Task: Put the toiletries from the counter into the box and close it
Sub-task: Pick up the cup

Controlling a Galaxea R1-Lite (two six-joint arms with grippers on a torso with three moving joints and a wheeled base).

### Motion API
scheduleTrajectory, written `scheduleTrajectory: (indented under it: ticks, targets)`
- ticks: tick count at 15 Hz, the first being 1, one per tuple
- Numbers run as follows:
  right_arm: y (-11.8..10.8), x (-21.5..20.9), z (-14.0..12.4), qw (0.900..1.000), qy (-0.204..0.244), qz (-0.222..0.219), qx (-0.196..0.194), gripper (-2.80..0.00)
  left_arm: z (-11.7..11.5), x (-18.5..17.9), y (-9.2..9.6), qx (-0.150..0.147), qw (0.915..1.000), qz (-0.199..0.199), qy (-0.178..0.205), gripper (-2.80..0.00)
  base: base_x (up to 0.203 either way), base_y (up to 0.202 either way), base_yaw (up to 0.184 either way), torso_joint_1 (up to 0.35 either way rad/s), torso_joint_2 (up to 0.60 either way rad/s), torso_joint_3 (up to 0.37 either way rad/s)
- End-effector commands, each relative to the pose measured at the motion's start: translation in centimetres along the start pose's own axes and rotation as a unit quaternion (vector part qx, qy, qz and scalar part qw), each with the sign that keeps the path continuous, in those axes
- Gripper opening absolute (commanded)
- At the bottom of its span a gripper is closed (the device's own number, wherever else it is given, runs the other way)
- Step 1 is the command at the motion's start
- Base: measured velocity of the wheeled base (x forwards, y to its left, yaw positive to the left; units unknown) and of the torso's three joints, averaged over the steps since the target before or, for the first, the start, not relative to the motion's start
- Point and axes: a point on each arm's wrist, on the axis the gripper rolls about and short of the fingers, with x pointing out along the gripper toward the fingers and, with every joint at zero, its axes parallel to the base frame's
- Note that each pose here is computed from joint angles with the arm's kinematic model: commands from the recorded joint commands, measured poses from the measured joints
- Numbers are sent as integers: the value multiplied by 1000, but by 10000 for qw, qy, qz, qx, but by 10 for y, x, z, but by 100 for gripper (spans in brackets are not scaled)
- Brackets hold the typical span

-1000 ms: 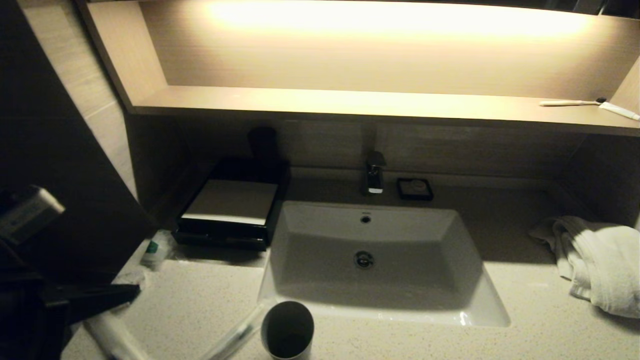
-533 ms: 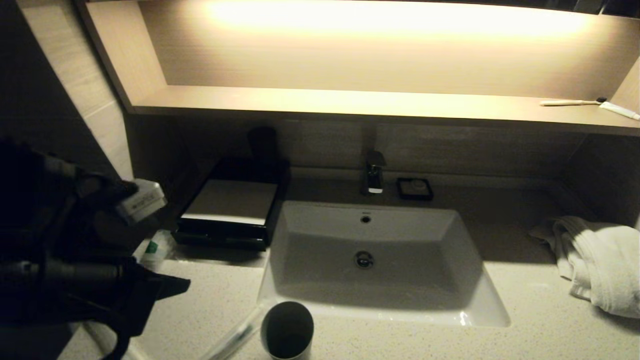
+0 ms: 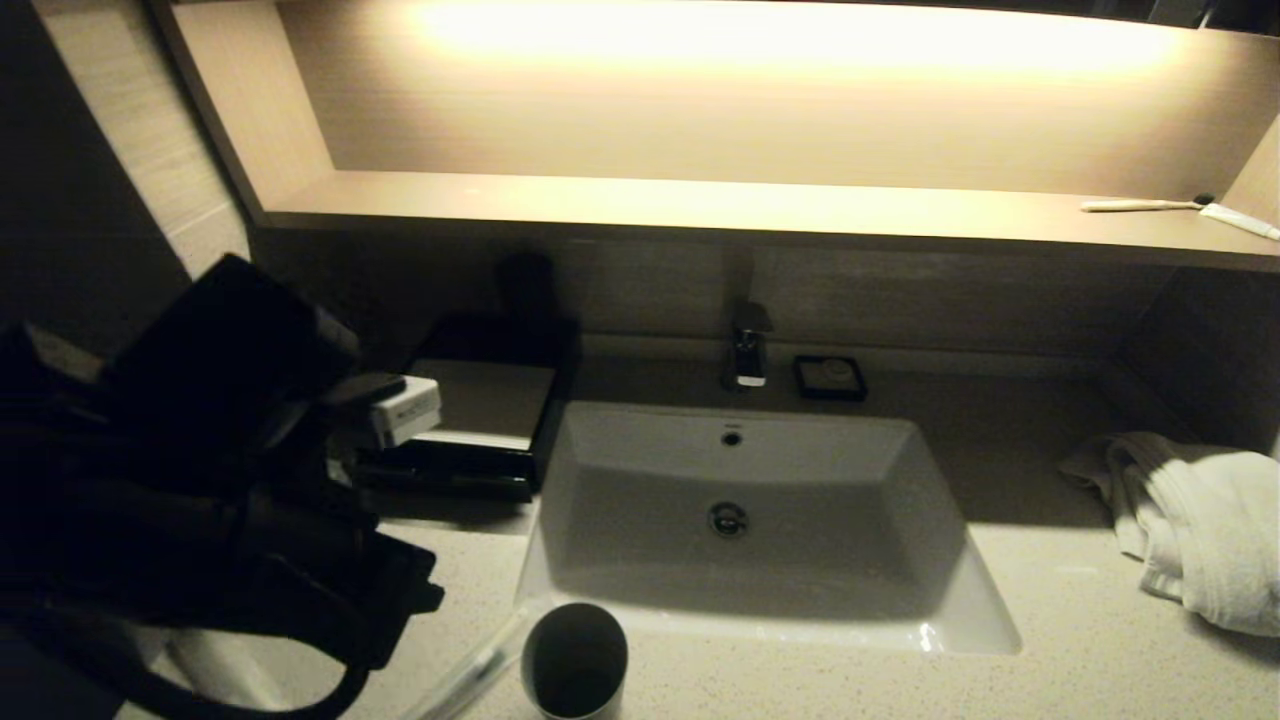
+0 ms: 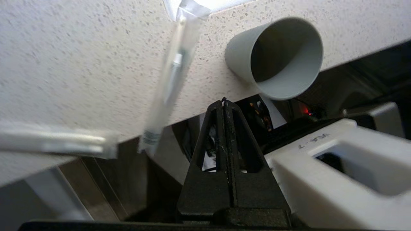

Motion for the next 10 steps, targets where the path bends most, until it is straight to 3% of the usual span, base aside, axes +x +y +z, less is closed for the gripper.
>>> scheduleTrajectory:
  ticks: [1, 10]
  targets:
    - [0, 0, 0, 10000, 1, 2, 1, -280, 7, 18, -13, -91, 9996, 115, 259, -280, 0, 0, 0, 0, 0, 0]
    - [0, 0, 0, 10000, 1, 2, 1, -280, 18, 44, -33, -191, 9978, 265, 584, -280, 0, 0, 0, 0, 0, 0]
